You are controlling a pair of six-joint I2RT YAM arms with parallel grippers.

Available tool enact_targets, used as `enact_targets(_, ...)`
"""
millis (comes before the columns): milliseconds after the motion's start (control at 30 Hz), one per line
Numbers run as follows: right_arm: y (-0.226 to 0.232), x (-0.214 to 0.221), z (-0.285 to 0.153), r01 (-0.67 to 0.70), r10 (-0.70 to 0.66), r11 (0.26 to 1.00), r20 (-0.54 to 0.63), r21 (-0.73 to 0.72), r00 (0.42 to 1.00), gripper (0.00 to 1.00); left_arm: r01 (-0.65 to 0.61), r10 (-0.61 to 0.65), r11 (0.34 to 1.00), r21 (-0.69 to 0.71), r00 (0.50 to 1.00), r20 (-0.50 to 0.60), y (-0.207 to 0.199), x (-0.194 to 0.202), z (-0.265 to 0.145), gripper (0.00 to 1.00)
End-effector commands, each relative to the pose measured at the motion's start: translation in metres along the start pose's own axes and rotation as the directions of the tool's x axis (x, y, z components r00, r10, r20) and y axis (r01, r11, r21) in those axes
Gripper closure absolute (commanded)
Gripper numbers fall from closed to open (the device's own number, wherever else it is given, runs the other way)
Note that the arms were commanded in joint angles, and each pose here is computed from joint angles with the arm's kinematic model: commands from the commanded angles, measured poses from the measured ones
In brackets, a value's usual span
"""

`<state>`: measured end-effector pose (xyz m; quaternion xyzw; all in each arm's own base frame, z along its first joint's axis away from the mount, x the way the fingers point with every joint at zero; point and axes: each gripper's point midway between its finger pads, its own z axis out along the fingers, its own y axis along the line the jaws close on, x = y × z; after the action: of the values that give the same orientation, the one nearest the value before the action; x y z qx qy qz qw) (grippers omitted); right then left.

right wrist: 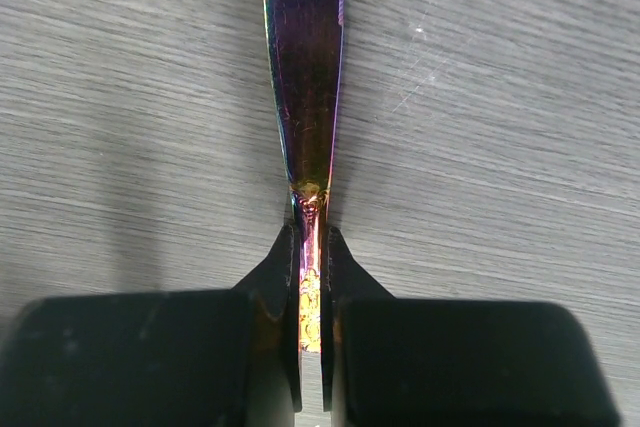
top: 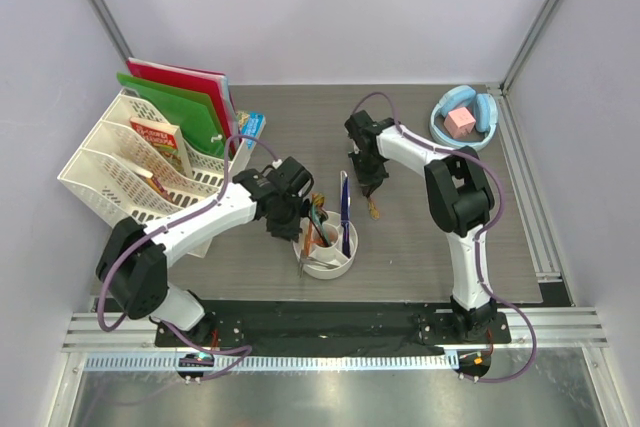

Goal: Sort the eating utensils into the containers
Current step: Pick up the knife at the center of the board.

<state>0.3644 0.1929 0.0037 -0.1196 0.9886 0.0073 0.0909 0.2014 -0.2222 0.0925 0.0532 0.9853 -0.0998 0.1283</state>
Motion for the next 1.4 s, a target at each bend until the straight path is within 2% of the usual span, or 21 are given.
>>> enact_targets(0, -0.024, 0.079, 0.062, 0.019, 0.017, 0.991, -0.273, 0.129, 0.962, 0.99, -0.016, 0.016, 1.000, 0.004, 1.000, 0.020, 0.006, -0.001, -0.014, 0.80)
enact_targets(200, -0.022, 0.082, 0.047, -0.007, 0.036, 0.994, -0.259, 0.113, 0.965, 0.98, -0.020, 0.019, 1.000, 0.013, 1.000, 0.023, 0.005, -0.003, -0.014, 0.80)
enact_targets(267, -0.020, 0.081, 0.046, -0.012, 0.039, 0.994, -0.262, 0.105, 0.964, 0.82, -0.025, 0.024, 1.000, 0.020, 0.999, 0.024, 0.003, -0.004, -0.014, 0.79)
enact_targets(367, -0.021, 0.072, 0.051, -0.006, 0.039, 0.992, -0.256, 0.127, 0.966, 0.73, -0.031, 0.030, 0.999, 0.018, 0.999, 0.022, 0.003, -0.005, -0.012, 0.80)
enact_targets(600, -0.020, 0.043, 0.054, 0.003, 0.030, 0.989, -0.225, 0.145, 0.974, 0.71, -0.032, 0.032, 0.999, 0.016, 0.999, 0.019, 0.006, -0.003, -0.014, 0.80)
enact_targets(767, -0.015, 0.041, 0.060, -0.009, 0.037, 0.993, -0.243, 0.117, 0.969, 0.72, -0.025, 0.025, 1.000, 0.015, 0.999, 0.022, 0.008, -0.002, -0.015, 0.80)
enact_targets(800, -0.011, 0.040, 0.061, -0.006, 0.030, 0.995, -0.247, 0.098, 0.969, 0.76, -0.025, 0.025, 1.000, 0.015, 1.000, 0.020, 0.008, -0.001, -0.015, 0.80)
enact_targets(833, -0.010, 0.040, 0.061, -0.006, 0.029, 0.996, -0.248, 0.094, 0.968, 0.99, -0.022, 0.022, 1.000, 0.015, 1.000, 0.022, 0.009, -0.001, -0.015, 0.80)
enact_targets(933, -0.007, 0.039, 0.057, -0.007, 0.024, 0.997, -0.244, 0.071, 0.970, 0.99, -0.022, 0.022, 1.000, 0.013, 1.000, 0.021, 0.009, -0.002, -0.015, 0.80)
enact_targets(1100, -0.012, 0.033, 0.035, -0.019, 0.032, 0.997, -0.156, 0.081, 0.987, 0.99, -0.021, 0.020, 1.000, 0.015, 0.999, 0.026, 0.009, -0.005, -0.016, 0.80)
enact_targets(1233, -0.010, 0.026, -0.005, -0.034, 0.037, 0.998, -0.070, 0.048, 0.997, 0.99, -0.026, 0.025, 1.000, 0.015, 0.999, 0.031, 0.008, -0.009, -0.015, 0.80)
enact_targets(1367, -0.014, 0.035, -0.025, -0.046, 0.047, 0.998, -0.018, 0.039, 0.999, 0.99, -0.040, 0.039, 0.999, 0.016, 0.999, 0.034, 0.006, -0.014, -0.013, 0.80)
